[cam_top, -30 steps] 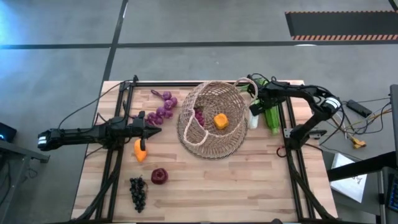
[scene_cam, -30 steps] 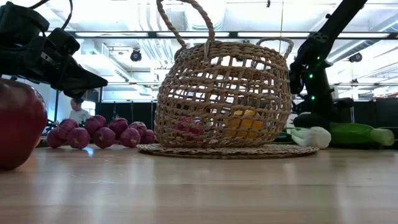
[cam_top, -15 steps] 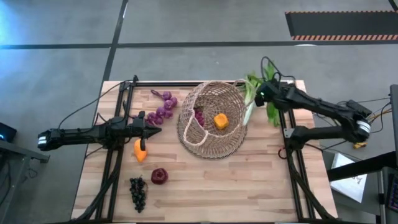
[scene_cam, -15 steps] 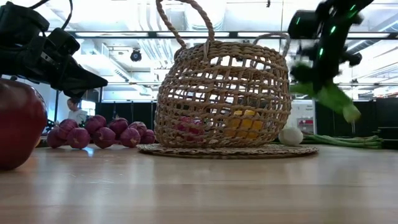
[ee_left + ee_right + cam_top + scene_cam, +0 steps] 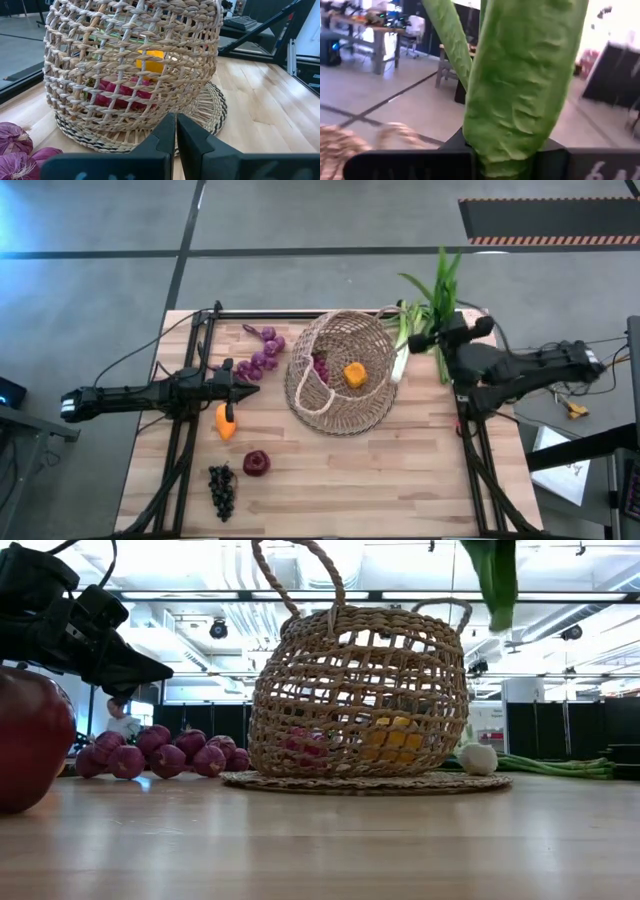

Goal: Build produce basket
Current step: Put the aloe vera into the basket

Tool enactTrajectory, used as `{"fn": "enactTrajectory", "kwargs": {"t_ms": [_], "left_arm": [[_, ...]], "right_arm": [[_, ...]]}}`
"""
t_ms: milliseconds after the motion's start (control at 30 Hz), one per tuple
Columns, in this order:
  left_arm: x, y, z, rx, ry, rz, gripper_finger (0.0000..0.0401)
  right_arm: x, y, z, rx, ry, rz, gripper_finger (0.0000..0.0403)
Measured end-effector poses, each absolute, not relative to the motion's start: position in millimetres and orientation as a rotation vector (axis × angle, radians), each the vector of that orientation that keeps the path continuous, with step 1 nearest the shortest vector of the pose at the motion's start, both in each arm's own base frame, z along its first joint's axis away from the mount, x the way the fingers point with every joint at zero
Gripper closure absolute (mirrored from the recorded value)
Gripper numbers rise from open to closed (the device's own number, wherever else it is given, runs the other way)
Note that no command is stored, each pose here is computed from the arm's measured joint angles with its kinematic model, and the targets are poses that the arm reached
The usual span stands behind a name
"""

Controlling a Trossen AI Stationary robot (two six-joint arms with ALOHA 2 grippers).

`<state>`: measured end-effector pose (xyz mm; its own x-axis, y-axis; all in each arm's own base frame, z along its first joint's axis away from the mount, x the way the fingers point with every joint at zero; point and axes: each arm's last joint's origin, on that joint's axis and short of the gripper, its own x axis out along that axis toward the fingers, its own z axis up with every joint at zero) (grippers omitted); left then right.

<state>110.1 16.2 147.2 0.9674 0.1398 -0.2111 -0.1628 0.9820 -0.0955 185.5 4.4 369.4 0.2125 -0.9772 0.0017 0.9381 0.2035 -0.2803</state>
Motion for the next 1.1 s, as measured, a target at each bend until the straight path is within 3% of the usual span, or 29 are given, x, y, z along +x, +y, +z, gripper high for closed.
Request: {"fn": "enactTrajectory", "kwargs": {"t_ms": [67,267,467,633,900,1100], "left_arm": [[110.1,16.2,147.2,-0.113,0.205,0.153,0.0401],[110.1,16.2,147.2,-0.113,0.205,0.153,0.0401],[110.1,16.2,147.2,-0.113,0.205,0.154,0.0401],[110.1,16.2,147.2,-0.113,0.205,0.153,0.0401],[110.1,16.2,147.2,-0.113,0.206,0.153,0.0401],[110.1,16.2,147.2,-0.113,0.205,0.153,0.0401]], "right_arm": [[197.0,16.1,380.7,-0.302,0.191,-1.257,0.0374],[227.3,45.5,393.7,-0.403,-0.095,-0.964,0.0374],[263.8,45.7,370.6,-0.454,-0.118,-0.820,0.0374],[298.0,15.5,338.2,-0.438,-0.070,-0.669,0.0374],[326.6,-59.2,293.4,-0.281,0.010,-0.842,0.0374],[345.5,-85.7,250.4,-0.178,0.051,-0.911,0.0374]]}}
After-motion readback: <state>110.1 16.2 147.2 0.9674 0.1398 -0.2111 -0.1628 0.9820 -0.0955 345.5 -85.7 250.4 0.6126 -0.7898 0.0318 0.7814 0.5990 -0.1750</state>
